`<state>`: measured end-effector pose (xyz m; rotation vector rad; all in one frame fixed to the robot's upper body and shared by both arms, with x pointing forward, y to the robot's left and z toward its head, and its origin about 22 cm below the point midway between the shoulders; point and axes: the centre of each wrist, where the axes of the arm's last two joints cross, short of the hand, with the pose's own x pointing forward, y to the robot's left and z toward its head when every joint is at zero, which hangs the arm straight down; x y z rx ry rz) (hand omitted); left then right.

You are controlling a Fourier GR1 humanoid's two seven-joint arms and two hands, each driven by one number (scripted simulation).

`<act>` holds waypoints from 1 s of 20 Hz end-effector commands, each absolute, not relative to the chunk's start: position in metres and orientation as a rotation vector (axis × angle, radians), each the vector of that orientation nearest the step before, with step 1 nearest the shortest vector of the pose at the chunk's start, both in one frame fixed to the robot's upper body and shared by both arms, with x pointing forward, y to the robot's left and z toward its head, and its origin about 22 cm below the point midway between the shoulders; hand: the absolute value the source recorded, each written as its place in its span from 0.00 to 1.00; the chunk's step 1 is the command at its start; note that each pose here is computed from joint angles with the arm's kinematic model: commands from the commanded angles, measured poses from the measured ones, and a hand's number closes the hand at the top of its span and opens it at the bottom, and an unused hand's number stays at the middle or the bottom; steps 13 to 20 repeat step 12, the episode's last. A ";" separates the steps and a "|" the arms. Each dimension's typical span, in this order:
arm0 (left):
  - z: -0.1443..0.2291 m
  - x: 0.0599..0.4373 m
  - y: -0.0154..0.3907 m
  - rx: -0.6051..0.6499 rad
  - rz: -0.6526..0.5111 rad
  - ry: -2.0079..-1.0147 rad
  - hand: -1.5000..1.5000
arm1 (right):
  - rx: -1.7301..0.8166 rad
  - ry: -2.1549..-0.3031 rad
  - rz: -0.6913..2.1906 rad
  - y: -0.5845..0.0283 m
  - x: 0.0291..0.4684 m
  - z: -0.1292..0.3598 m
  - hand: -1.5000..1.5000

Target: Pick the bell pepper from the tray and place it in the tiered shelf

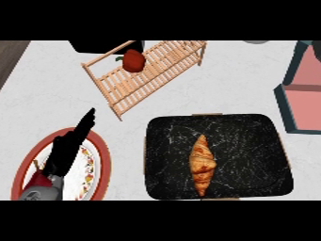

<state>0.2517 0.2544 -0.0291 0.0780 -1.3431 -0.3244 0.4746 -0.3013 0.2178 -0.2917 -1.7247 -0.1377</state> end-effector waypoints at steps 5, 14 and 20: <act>-0.032 0.254 0.253 0.052 -0.342 -1.341 0.50 | -0.296 -1.764 -0.044 -0.376 0.451 0.218 0.00; -0.029 0.259 0.260 0.077 -0.339 -1.345 0.50 | -0.318 -1.738 0.054 -0.391 0.443 0.200 0.00; -0.029 0.259 0.260 0.077 -0.339 -1.345 0.50 | -0.318 -1.738 0.054 -0.391 0.443 0.200 0.00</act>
